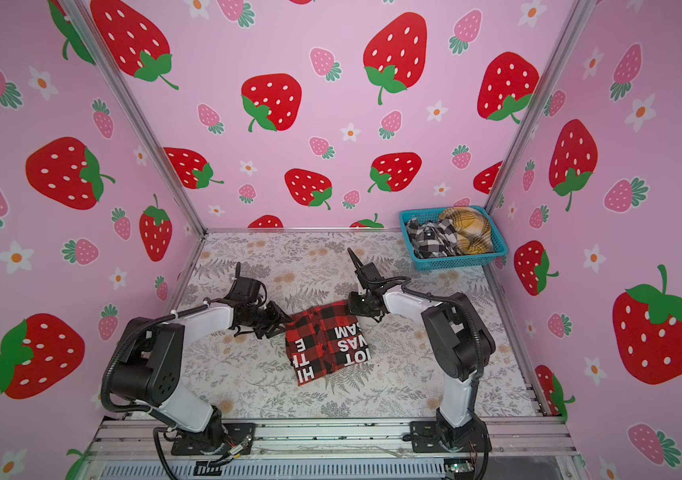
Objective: Fold and stack the long sleeve shirts
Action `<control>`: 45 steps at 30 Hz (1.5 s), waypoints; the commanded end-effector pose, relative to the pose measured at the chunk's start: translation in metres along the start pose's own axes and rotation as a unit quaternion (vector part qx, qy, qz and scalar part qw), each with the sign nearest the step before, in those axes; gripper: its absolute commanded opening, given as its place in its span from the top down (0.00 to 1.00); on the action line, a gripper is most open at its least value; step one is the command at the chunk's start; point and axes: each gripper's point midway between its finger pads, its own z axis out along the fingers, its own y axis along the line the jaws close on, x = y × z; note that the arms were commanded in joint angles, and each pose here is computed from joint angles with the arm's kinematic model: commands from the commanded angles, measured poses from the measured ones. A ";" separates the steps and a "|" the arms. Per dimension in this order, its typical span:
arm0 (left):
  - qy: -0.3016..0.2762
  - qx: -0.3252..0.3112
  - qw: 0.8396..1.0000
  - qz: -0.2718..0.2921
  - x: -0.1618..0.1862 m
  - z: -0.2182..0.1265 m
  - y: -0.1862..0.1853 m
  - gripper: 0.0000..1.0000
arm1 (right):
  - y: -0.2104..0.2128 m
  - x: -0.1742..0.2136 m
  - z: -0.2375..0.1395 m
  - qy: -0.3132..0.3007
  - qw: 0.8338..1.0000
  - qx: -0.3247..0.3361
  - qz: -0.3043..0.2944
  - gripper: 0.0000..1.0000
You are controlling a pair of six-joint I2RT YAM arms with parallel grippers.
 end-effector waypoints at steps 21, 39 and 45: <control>0.108 -0.049 0.992 0.034 0.110 0.022 0.022 1.00 | -0.006 0.130 -0.024 0.084 0.994 0.061 -0.039 0.84; 0.028 -0.026 0.993 0.111 0.066 -0.051 0.000 0.44 | 0.018 0.124 -0.065 0.055 0.995 0.072 -0.039 0.85; 0.008 -0.029 0.996 0.080 0.046 -0.067 0.018 0.33 | 0.024 0.106 -0.056 0.047 0.996 0.061 -0.041 0.85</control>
